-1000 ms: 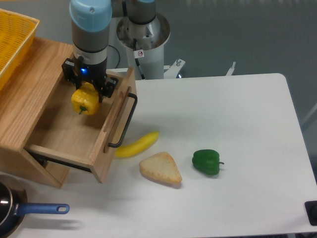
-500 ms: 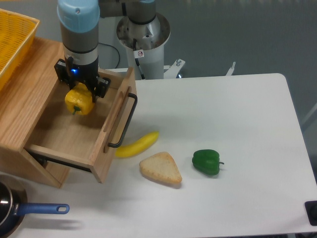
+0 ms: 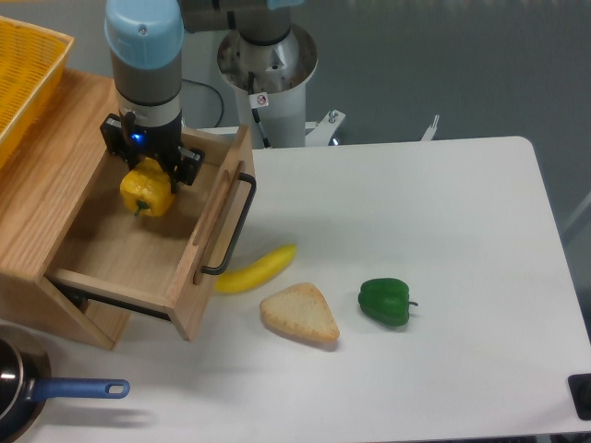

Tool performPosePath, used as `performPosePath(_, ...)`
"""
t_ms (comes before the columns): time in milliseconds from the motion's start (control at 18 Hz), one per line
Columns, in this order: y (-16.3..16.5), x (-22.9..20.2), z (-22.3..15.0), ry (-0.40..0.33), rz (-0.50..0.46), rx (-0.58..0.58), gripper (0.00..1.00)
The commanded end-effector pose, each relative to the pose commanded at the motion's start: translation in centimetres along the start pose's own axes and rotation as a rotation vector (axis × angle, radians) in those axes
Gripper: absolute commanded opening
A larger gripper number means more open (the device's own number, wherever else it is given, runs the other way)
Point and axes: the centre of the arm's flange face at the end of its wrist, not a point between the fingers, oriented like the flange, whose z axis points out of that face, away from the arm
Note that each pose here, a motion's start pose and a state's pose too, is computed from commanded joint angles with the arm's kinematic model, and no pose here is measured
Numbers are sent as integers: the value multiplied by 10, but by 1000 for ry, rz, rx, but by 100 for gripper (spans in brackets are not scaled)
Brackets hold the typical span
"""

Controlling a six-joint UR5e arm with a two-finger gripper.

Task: Place the yellow pepper in the top drawer
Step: 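Lower the yellow pepper into the drawer interior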

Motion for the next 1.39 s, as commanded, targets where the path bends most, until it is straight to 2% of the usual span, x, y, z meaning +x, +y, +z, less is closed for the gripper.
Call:
performPosePath(556, 3, -1, 10, 6, 1, -19, 19)
performPosePath(722, 4, 0, 9, 5, 1, -18, 26)
performPosePath(889, 4, 0, 8, 4, 1, -16, 39)
performPosePath(1389, 4, 0, 9, 5, 3, -18, 60)
